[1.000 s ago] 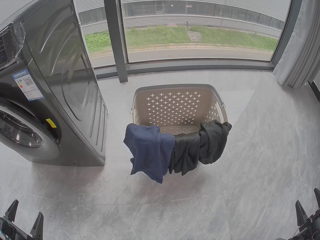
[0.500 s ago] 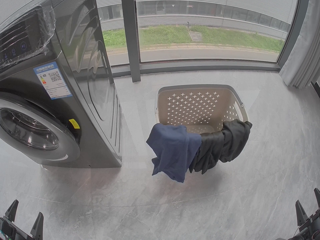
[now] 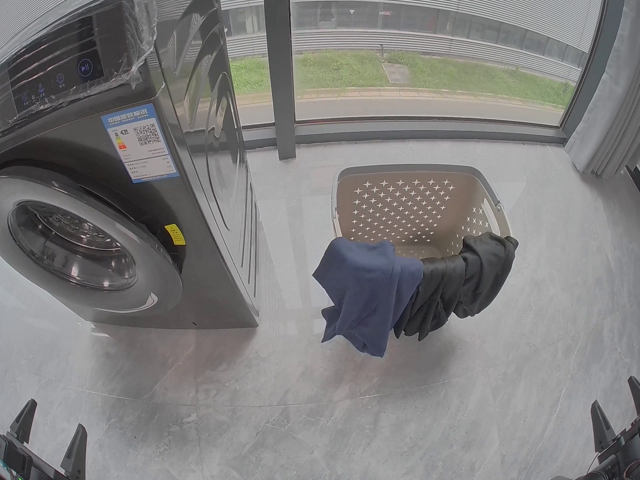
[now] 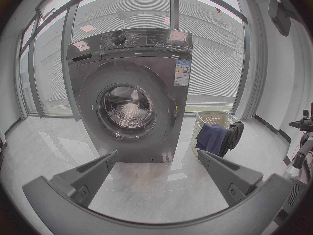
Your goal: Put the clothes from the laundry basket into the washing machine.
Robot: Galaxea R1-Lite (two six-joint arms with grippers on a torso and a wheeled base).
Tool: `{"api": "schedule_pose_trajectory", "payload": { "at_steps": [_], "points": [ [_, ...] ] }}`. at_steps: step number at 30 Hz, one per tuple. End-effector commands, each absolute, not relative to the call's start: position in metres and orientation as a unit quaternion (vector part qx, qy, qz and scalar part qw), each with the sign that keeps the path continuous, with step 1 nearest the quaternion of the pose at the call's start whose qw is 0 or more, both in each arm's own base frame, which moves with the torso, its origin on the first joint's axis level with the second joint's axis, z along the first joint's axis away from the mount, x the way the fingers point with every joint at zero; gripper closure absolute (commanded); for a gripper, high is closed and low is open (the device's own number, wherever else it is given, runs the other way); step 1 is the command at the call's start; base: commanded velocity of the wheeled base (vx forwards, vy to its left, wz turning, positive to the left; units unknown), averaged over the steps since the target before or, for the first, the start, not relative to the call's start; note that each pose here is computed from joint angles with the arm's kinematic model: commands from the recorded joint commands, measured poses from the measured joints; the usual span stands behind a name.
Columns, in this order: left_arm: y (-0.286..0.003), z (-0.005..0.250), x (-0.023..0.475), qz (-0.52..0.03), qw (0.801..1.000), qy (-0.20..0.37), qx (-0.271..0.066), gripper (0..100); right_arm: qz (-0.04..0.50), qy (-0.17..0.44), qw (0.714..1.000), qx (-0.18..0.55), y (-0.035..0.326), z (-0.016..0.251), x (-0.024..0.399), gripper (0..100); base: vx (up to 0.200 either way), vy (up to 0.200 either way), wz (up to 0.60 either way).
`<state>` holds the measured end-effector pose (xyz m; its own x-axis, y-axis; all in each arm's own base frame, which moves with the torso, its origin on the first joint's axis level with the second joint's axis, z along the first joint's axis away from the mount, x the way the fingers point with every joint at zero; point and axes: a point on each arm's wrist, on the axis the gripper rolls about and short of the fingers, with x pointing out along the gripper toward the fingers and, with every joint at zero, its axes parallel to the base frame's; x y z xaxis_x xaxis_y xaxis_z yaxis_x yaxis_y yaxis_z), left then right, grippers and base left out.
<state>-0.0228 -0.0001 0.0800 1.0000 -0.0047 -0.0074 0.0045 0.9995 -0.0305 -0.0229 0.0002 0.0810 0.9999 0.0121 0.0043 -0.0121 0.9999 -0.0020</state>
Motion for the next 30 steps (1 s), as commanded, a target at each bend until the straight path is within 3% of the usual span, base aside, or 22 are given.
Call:
{"api": "schedule_pose_trajectory", "payload": {
  "at_steps": [1, 30],
  "points": [
    [-0.0001, 0.0757, -0.0225, -0.002, 1.000, 0.006, -0.015, 0, 0.006, -0.002, 1.000, -0.002, 0.0002, 0.0758, -0.0228, 0, 0.000, 0.200, 0.00],
    [-0.0001, 0.0757, -0.0225, -0.002, 1.000, 0.006, -0.015, 0, 0.006, -0.002, 1.000, -0.002, 0.0002, 0.0758, -0.0228, 0, 0.000, 0.200, 0.00]
  ]
}}
